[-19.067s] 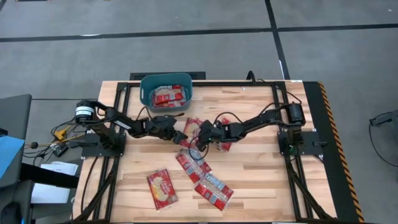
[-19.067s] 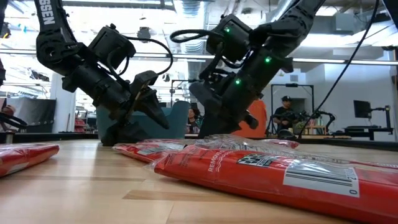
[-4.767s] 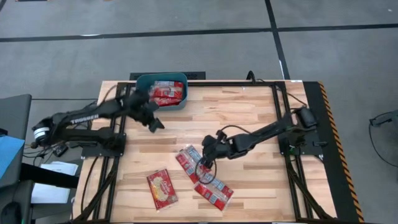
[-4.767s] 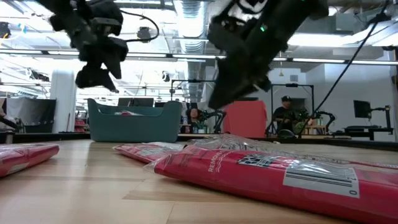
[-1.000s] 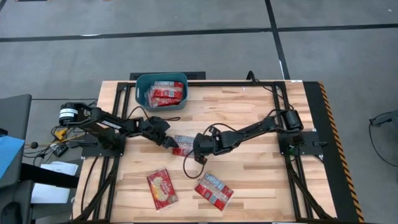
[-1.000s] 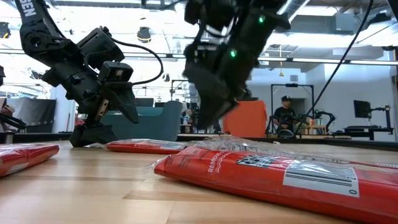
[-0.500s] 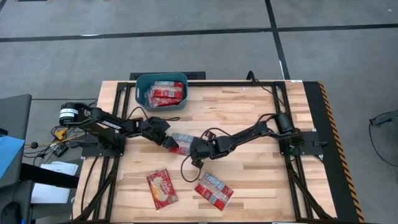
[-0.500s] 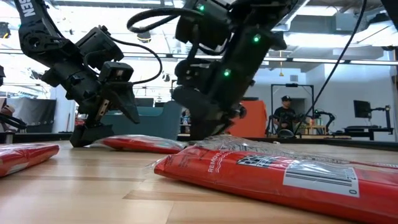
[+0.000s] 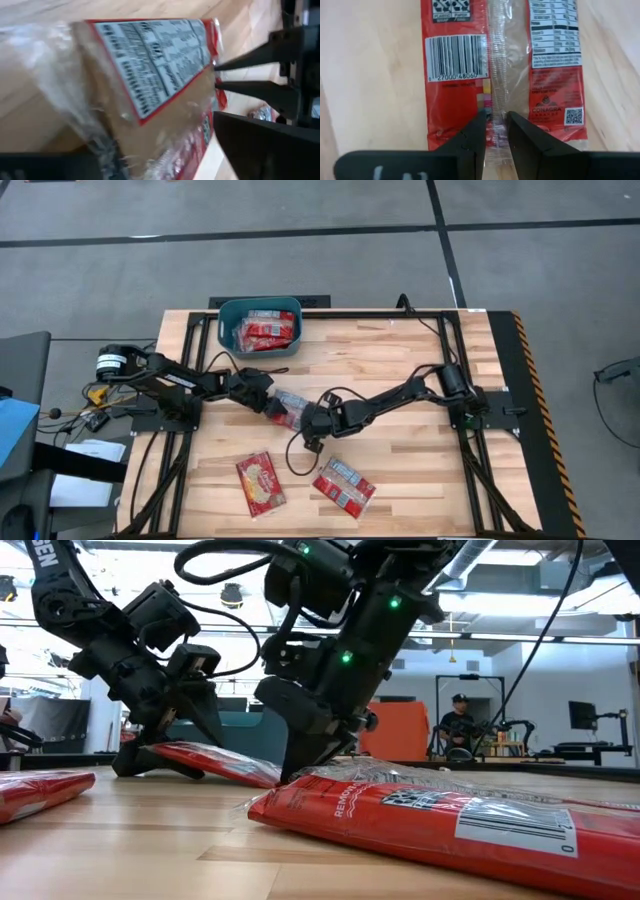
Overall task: Sort popcorn bags into baskets
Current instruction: Put the red popcorn bag into the blue bin
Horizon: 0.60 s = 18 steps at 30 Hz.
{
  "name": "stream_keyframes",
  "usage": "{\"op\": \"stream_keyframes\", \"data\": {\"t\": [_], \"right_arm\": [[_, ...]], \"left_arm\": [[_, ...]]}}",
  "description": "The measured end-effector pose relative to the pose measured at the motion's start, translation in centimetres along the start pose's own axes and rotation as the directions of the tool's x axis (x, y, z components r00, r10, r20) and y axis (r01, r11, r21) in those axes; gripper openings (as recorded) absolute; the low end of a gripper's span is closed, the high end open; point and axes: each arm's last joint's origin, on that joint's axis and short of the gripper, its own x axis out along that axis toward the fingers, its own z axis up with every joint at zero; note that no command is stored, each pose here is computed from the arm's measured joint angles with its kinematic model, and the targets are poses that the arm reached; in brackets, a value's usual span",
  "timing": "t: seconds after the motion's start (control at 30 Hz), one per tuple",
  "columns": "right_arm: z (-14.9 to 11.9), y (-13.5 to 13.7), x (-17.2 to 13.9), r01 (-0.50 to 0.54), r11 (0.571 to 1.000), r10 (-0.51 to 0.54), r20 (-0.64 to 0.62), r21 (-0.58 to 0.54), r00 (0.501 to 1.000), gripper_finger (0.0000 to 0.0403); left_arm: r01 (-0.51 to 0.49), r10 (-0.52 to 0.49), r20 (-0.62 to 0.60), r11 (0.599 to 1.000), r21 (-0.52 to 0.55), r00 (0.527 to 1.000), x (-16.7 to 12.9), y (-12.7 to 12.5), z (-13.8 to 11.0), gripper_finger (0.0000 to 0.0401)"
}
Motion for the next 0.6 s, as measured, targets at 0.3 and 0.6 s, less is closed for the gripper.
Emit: {"op": "stream_keyframes", "data": {"t": [0.3,0.6], "right_arm": [[0.9,0.8,-1.8,0.035,0.998,-0.04,-0.082,-0.059,0.996,0.0107],[0.5,0.9,-4.2,0.181,0.948,-0.236,-0.196,-0.263,0.952,0.0107]], "left_arm": [[-0.022,0.02,0.042,0.999,0.027,0.999,0.0,0.0,0.1,0.0023],[0.137,-0.137,0.062,0.991,0.0,0.989,-1.0,-1.6,0.8,0.0012]]}}
